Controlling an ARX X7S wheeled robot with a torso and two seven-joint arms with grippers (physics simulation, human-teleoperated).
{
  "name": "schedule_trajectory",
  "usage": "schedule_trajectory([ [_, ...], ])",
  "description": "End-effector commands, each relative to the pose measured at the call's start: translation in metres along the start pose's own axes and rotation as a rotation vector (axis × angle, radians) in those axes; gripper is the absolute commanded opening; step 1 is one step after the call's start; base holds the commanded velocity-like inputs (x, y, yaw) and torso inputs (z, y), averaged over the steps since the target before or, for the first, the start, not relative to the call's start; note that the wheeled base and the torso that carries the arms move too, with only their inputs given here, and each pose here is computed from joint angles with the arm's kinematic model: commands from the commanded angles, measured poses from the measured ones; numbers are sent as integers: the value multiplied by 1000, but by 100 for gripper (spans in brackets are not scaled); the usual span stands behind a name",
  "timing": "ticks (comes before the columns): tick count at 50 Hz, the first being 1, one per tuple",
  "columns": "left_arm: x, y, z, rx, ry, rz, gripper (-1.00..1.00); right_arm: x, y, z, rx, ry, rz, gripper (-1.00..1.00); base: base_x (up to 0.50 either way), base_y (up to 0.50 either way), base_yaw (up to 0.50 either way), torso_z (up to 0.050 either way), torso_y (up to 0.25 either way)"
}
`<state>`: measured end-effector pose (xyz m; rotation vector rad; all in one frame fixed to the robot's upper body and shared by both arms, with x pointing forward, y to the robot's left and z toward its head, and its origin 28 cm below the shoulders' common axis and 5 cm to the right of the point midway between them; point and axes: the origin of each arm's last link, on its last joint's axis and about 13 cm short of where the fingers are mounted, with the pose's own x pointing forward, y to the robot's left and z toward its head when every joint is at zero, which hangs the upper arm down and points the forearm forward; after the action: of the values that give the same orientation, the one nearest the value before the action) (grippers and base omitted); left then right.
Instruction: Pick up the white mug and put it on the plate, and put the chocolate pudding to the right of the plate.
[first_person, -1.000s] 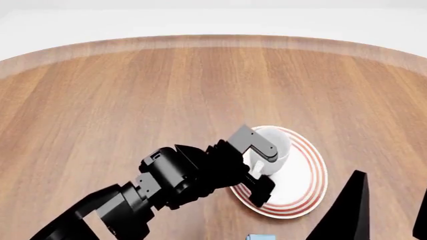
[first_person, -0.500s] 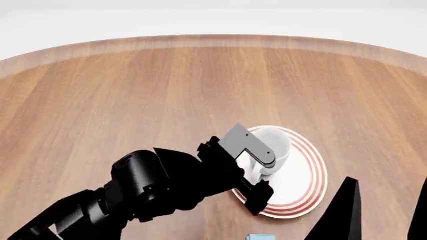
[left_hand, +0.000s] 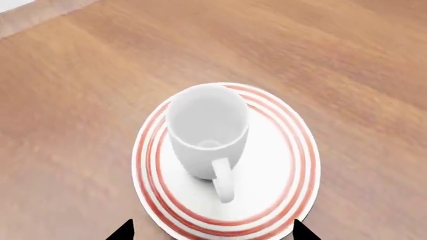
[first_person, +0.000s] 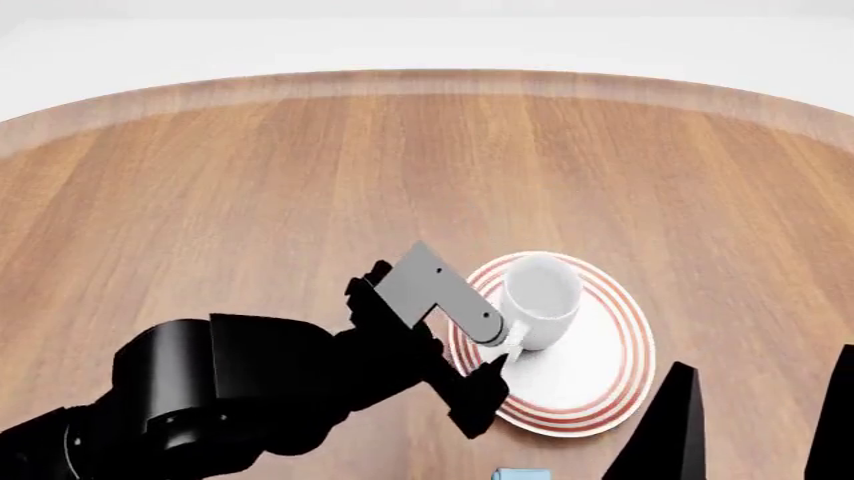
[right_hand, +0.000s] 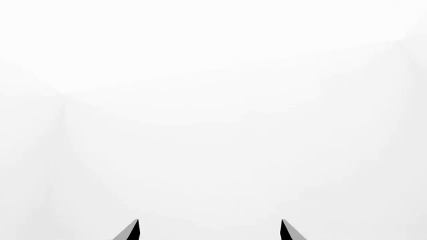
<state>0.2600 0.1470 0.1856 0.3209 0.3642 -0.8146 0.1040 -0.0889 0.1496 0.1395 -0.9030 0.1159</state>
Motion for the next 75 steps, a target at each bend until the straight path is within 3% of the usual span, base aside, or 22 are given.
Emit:
schedule_trajectory([
  [1,-26,6,-3,-12,-91,34,100,2,0,1,-29,-20,14,100,0,0,0,0,0],
  [8,-40,15,-12,-42,-156,127,100,3,0,1,-35,-21,16,100,0,0,0,0,0],
  [12,-52,20,-20,-69,-209,229,100,3,0,-1,-40,-17,16,100,0,0,0,0,0],
  [19,-67,14,-26,-52,-308,284,100,4,-2,-2,-48,-13,10,100,0,0,0,0,0],
  [25,-75,13,-35,-65,-324,325,100,4,-3,-3,-56,-7,6,100,0,0,0,0,0],
  [33,-82,15,-48,-55,-407,514,100,3,-6,-8,-88,23,-2,100,0,0,0,0,0],
  [35,-83,15,-50,-96,-410,511,100,3,-7,-10,-94,31,-7,100,0,0,0,0,0],
  [43,-90,12,-59,-109,-477,602,100,2,-13,-19,-139,111,-50,100,0,0,0,0,0],
  [46,-89,13,-60,-120,-474,619,100,3,-13,-20,-159,126,-52,100,0,0,0,0,0],
  [50,-88,15,-64,-152,-486,644,100,5,-19,-36,-226,234,-52,100,0,0,0,0,0],
  [63,-94,6,-60,-118,-517,676,100,15,-19,-65,-216,497,-80,100,0,0,0,0,0],
  [75,-95,3,-60,-113,-519,671,100,18,-9,-67,-194,609,-82,100,0,0,0,0,0],
])
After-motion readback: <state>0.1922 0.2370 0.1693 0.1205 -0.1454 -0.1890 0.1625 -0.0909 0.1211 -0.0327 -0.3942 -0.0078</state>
